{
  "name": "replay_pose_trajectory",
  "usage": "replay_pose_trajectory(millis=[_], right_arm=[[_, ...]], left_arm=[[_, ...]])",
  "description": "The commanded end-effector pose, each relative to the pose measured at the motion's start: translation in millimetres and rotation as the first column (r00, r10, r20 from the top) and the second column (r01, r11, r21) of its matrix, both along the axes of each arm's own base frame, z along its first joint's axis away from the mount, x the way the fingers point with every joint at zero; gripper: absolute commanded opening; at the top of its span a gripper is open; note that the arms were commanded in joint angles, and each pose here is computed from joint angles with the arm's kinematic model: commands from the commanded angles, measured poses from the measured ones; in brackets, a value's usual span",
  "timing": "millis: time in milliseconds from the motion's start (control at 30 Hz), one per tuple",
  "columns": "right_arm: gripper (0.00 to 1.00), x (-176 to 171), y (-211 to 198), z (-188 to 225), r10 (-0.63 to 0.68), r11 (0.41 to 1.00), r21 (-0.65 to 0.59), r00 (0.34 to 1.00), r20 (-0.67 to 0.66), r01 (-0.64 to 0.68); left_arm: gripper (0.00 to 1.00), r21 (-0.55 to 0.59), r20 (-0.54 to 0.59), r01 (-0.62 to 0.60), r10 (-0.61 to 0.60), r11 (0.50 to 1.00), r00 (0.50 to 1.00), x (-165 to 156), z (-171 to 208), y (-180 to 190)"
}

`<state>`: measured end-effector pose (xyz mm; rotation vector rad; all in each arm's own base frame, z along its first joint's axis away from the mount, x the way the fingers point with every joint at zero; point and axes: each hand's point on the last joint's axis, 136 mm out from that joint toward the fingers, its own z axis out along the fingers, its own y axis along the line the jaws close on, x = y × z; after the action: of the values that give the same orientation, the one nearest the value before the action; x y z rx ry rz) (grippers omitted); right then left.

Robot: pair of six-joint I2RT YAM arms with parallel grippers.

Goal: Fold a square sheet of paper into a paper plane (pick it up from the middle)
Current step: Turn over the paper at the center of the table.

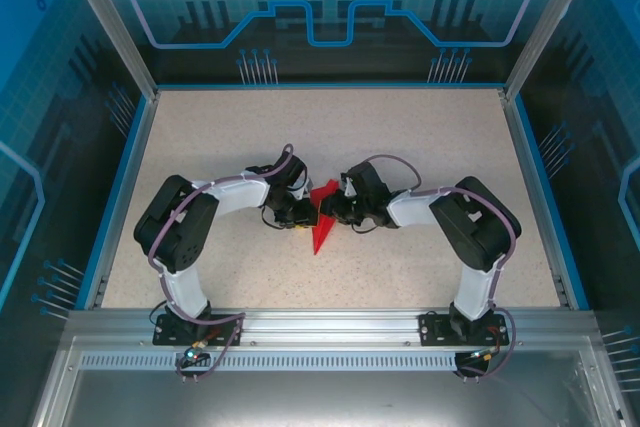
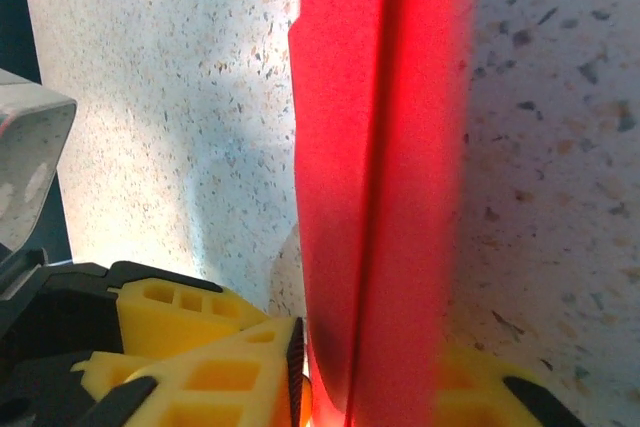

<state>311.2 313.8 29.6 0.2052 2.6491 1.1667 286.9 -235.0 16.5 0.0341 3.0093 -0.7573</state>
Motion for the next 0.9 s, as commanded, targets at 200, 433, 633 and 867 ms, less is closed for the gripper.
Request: replay_pose_trajectory(millis=[200, 433, 633, 867], right_arm=[[0.04, -5.7, -11.6, 27.9, 0.066, 0.986, -0.158, 0.996, 0.058, -0.056], [0.05, -28.7, -117.3, 84.2, 0.038, 0.59, -0.806, 0.996, 0.079, 0.042], [0.04, -43.6, -157.3, 119.0, -0.05, 0.113, -0.99, 0.996, 0.079, 0.084], [0.06, -42.4, -106.5, 81.9, 0.016, -0.016, -0.999, 0.999, -0.03, -0.03]], left_arm=[[0.3, -0.061, 0.111, -0.058, 0.065, 0.996, 0.992, 1.7, 38.7, 6.5], [0.36, -0.007, 0.304, -0.238, 0.229, 0.971, 0.925, 5.2, 80.0, 56.6], [0.41, 0.032, 0.421, -0.407, 0.357, 0.913, 0.834, 1.9, 99.5, 102.2], [0.46, 0.065, 0.496, -0.509, 0.415, 0.858, 0.762, -7.8, 112.3, 135.8]])
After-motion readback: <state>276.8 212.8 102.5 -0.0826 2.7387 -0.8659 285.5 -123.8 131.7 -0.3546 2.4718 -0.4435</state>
